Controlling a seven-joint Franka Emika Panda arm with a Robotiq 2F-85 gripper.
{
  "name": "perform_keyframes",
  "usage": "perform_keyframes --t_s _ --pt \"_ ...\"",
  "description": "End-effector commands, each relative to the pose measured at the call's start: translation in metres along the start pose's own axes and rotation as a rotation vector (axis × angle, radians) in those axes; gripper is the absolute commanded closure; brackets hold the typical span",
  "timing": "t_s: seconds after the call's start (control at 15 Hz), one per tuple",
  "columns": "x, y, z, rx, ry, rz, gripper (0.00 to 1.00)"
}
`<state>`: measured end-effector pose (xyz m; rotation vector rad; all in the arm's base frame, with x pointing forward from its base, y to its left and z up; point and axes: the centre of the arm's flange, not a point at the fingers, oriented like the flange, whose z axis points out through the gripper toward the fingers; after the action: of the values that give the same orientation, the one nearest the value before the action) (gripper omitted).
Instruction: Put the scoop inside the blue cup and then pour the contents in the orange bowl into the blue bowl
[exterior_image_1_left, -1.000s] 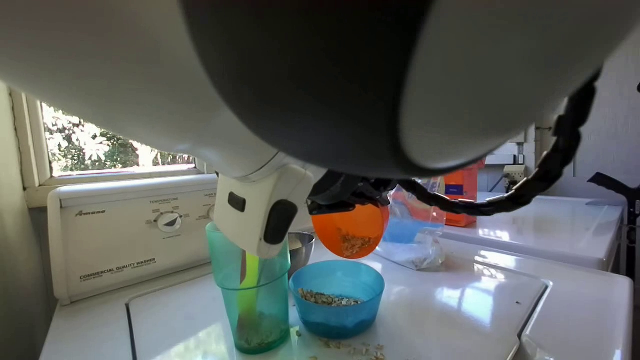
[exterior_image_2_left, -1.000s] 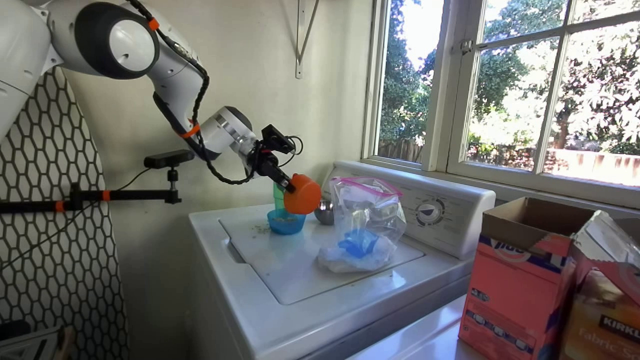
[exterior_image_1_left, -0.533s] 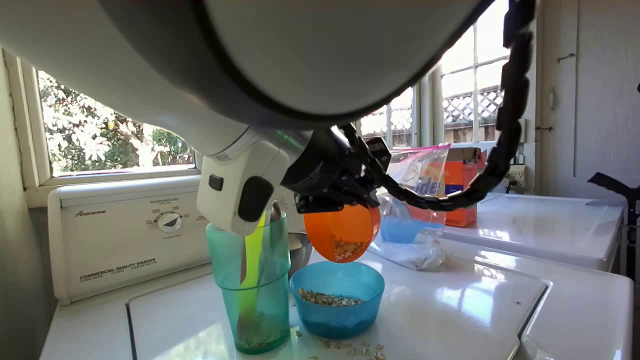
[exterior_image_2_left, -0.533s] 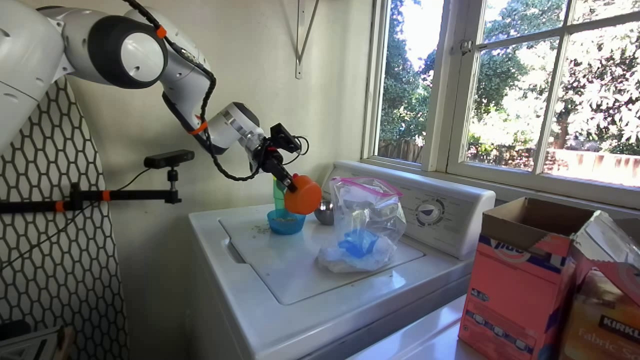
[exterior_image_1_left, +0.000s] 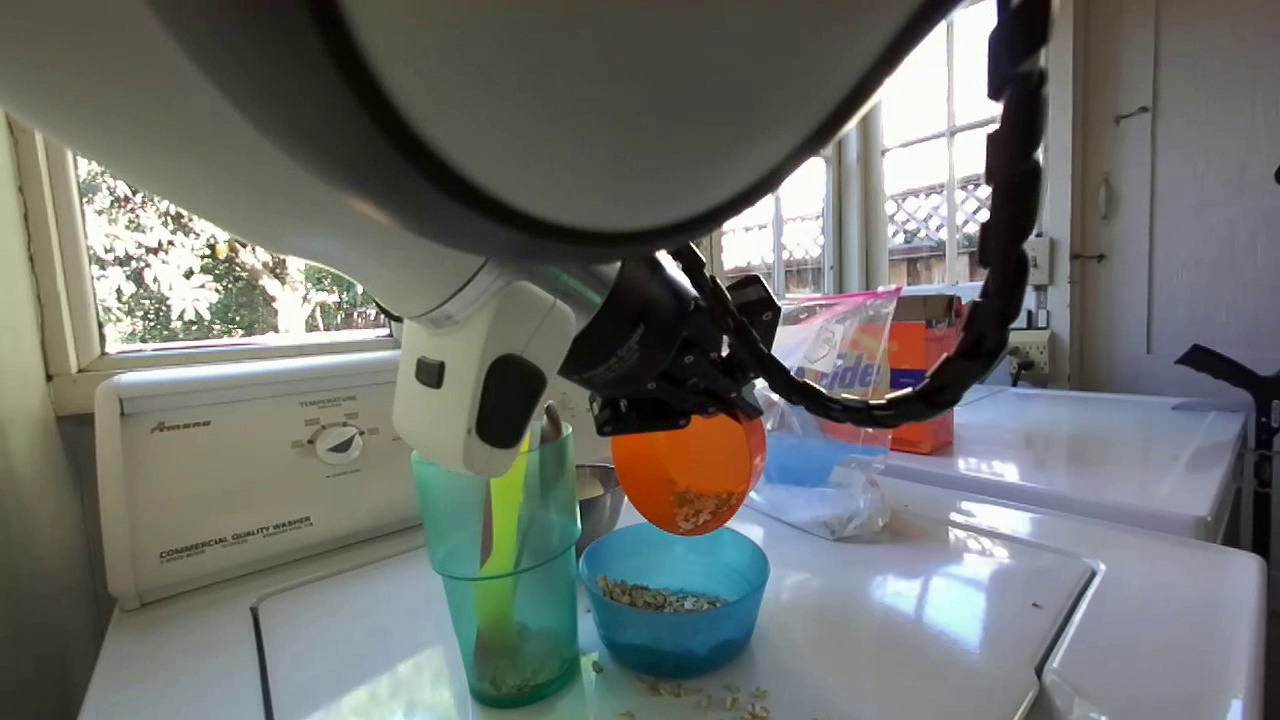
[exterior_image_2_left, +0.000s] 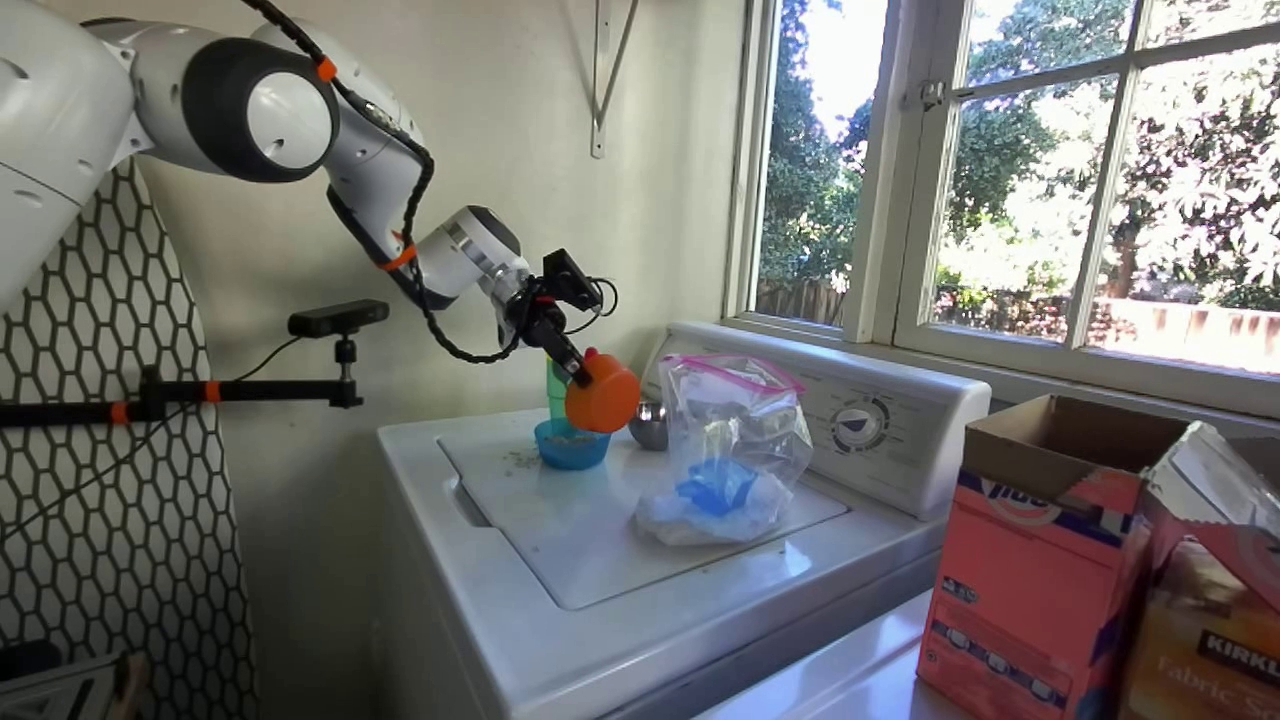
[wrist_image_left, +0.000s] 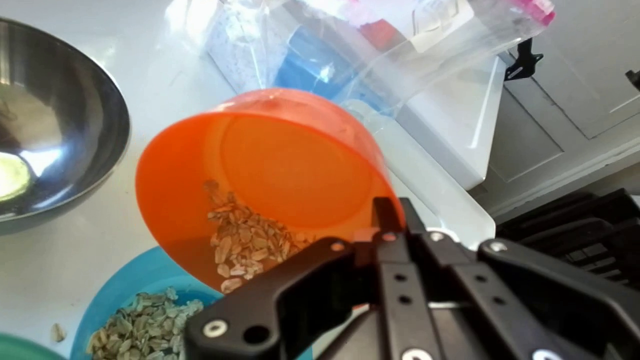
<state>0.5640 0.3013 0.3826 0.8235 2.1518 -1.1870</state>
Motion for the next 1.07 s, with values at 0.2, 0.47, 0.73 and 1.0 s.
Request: perform_keyframes --t_s 0.2,0.47,0.73,1.0 --pt "0.011 0.009 -0.012 0.119 -0.039 -0.124 0.99" --pt "-0.006 0.007 -0.031 0.163 -0.066 -0.143 0.99" --pt "-0.018 0.003 -0.041 0.228 -0.085 -0.197 0.99" --pt "-0.02 0.009 -0.046 0.276 -0.101 -0.275 0.99"
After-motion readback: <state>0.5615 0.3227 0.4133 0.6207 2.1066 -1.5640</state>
